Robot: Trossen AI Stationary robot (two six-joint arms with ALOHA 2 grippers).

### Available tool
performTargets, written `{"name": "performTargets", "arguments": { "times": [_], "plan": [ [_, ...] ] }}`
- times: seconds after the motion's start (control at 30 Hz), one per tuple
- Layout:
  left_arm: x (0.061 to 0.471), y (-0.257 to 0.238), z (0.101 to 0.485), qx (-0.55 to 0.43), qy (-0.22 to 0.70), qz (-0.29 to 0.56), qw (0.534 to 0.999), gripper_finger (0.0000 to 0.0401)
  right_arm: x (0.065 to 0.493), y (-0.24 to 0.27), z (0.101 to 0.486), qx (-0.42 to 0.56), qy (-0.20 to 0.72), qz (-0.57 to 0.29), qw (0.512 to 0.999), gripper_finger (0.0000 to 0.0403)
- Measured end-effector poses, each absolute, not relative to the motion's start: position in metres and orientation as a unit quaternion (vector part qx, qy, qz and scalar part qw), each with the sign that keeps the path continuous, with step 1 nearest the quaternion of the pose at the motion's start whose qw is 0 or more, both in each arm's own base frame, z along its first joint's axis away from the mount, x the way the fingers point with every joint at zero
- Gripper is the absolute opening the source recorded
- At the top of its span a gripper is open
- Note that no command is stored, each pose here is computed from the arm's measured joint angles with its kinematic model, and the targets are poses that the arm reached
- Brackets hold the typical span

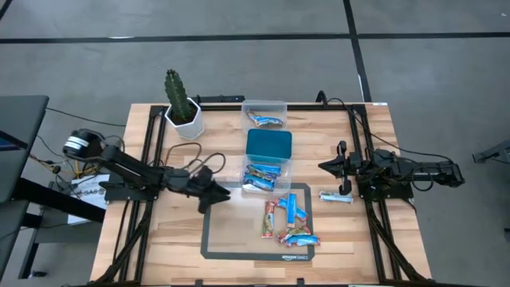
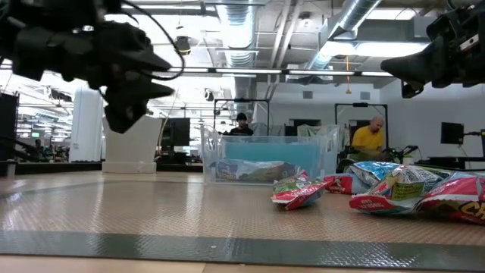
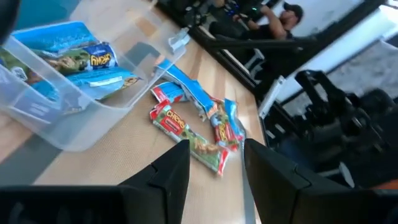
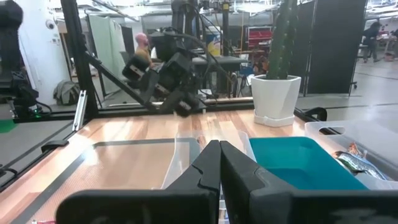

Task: Pick and place Granola Bars by type
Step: Put the yellow granola bar into the top transparent bin

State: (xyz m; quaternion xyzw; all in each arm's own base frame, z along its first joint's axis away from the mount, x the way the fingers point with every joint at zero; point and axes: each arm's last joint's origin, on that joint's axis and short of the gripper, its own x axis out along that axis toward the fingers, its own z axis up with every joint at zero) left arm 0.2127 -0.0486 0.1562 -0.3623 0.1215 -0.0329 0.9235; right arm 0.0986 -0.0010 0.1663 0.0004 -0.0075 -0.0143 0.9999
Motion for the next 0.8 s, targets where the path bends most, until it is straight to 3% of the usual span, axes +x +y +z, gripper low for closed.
{"name": "performTargets", "arguments": {
  "times": [0.37,0.8],
  "plan": [
    [0.164,-0.036,0.148,-0.254,0.095,-0.094,0.958,0.0144,0.099,-0.001,0.166,0.000,-0.008,-0.014,1.000,0.0000],
    [0.144,-0.026,0.150,-0.079,0.066,-0.114,0.988,0.0144,0.099,-0.001,0.166,0.000,-0.008,-0.014,1.000,0.0000]
  ]
}}
